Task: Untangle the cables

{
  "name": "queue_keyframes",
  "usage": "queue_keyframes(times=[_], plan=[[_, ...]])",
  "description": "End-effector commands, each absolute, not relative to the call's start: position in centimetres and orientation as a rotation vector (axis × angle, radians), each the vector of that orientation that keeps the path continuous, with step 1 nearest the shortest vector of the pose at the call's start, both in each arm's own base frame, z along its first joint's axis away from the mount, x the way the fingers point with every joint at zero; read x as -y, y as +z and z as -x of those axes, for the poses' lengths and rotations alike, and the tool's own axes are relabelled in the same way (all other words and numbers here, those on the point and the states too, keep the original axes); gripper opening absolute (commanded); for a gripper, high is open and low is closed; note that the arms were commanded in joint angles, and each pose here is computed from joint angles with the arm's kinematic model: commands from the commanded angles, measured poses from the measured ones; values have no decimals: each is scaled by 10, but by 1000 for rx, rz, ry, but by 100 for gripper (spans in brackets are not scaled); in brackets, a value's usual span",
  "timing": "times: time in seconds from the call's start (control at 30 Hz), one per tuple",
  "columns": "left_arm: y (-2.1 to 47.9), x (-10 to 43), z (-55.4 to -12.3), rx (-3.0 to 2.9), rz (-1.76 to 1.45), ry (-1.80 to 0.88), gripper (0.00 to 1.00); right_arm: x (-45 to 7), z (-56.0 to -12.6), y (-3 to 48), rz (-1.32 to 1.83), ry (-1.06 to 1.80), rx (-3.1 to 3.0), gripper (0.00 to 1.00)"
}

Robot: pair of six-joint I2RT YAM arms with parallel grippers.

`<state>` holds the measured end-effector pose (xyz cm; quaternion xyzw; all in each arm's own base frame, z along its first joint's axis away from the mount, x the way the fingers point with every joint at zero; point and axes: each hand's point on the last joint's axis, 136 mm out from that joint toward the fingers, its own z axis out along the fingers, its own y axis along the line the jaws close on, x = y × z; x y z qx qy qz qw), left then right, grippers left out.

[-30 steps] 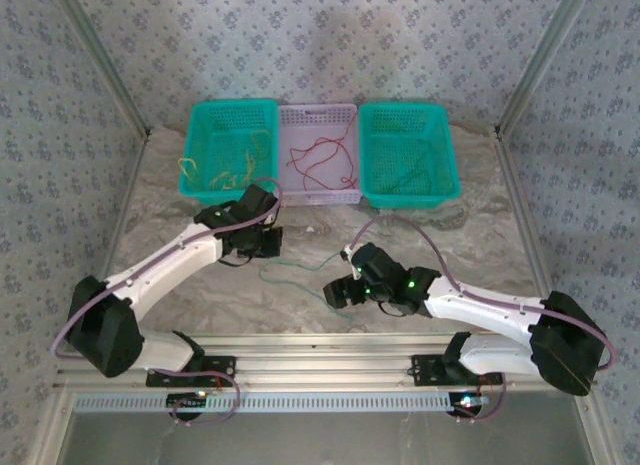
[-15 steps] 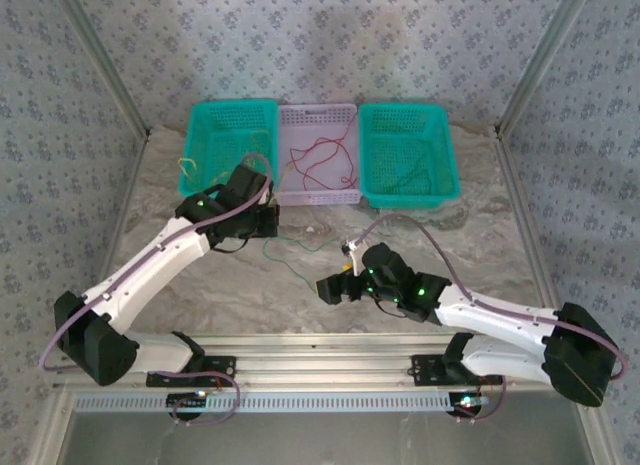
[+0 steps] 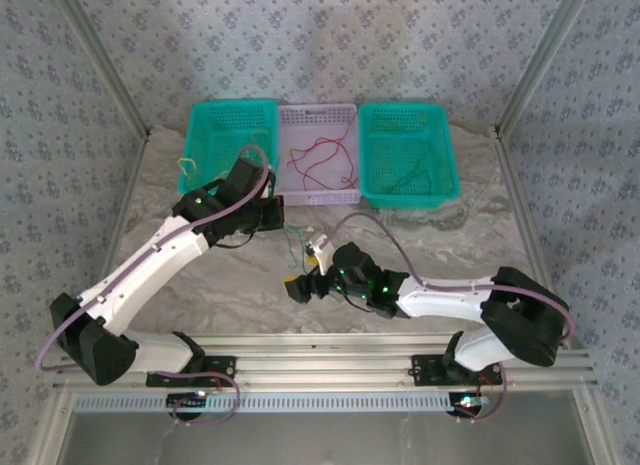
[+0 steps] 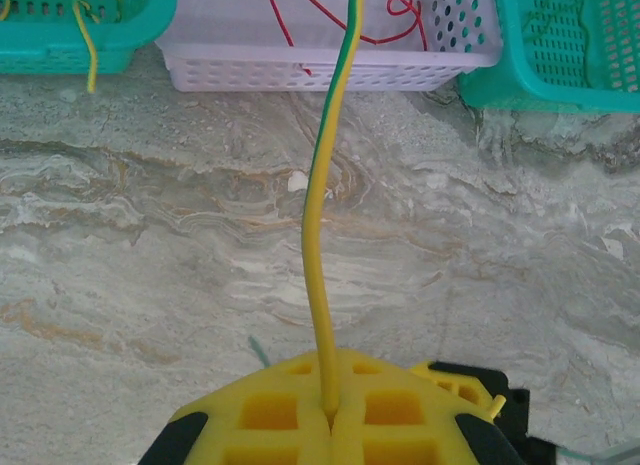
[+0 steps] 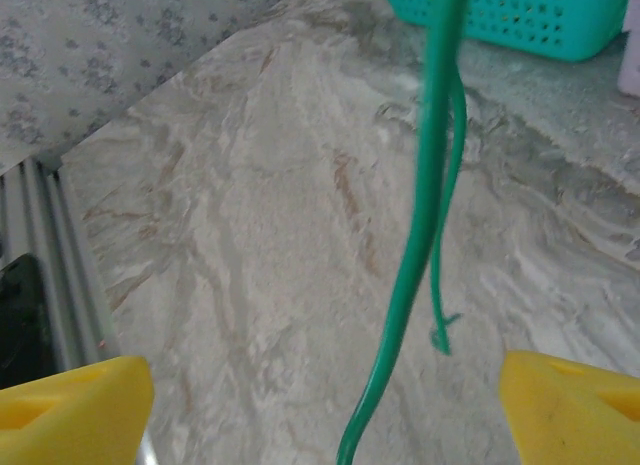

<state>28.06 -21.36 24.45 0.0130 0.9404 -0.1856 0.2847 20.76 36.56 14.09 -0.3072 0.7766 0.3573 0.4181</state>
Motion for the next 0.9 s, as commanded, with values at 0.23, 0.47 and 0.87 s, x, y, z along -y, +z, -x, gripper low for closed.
queue_keyframes(times=[0.23,0.47,0.87], plan=[[295,202,-282,-2413,-57,-457,0,-365,-237,161,716,814,-1890,34],[294,202,-281,-2413,-45,-479,0,-357,-239,161,698,805,-1885,16],[295,207,-281,-2414,-41,-515,0,-376,-240,170,712,904,-1815,60]])
